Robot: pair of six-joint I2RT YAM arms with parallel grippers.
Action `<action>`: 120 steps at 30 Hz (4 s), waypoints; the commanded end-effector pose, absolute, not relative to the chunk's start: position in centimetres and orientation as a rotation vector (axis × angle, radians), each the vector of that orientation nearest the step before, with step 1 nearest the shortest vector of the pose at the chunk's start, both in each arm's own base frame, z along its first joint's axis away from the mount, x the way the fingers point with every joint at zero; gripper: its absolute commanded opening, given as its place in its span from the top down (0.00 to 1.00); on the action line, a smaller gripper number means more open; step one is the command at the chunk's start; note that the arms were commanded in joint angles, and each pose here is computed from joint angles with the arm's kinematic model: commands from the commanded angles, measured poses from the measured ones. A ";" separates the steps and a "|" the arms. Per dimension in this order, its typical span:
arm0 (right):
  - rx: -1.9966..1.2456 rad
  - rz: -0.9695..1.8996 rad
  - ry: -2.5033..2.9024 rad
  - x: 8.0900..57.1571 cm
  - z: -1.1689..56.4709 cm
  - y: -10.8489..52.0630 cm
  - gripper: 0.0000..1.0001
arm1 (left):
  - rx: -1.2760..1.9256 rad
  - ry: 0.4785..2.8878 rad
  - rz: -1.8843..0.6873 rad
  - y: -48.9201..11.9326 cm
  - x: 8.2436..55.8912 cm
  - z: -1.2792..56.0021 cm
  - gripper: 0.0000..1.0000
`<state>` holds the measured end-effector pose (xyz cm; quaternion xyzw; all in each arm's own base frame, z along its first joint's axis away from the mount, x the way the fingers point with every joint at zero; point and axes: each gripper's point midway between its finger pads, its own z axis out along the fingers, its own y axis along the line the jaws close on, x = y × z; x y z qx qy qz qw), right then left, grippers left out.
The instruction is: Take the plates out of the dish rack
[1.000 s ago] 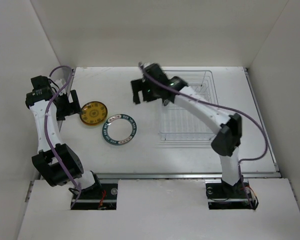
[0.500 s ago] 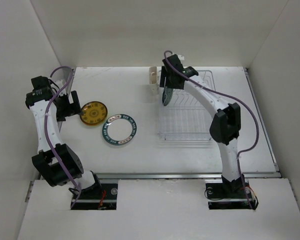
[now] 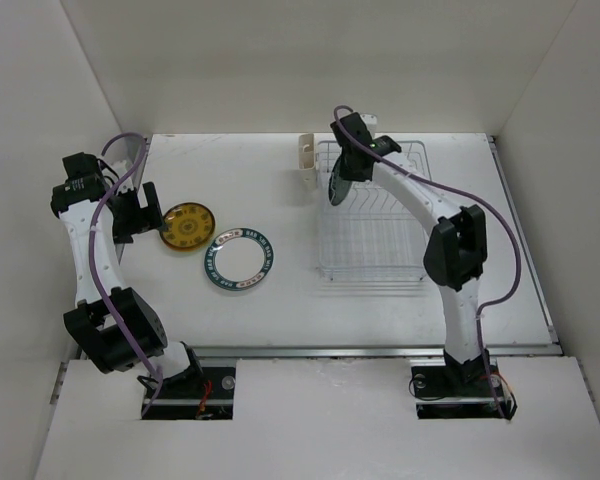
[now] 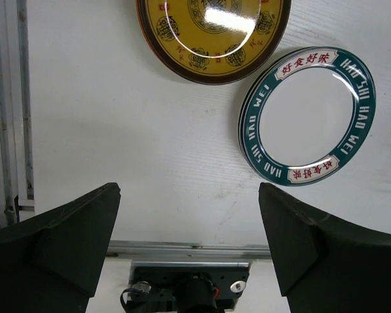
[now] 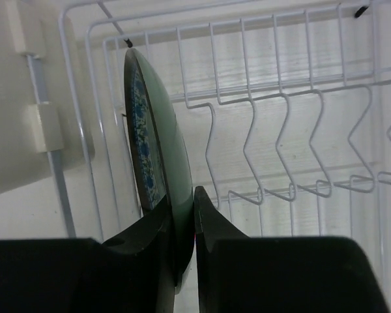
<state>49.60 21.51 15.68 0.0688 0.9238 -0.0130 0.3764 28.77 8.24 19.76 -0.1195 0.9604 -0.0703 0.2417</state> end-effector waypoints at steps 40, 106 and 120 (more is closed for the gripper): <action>-0.810 1.578 1.904 30.6 26.3 50.9 1.00 | 0.212 2.580 -0.498 -2.3 30.9 19.2 0.31; 0.359 0.036 1.798 34.2 38.9 13.7 0.00 | -0.765 2.320 0.601 19.3 28.3 26.8 0.01; 0.645 -0.114 1.530 25.2 42.6 1.2 0.00 | -0.821 2.256 0.737 19.3 24.0 28.8 0.01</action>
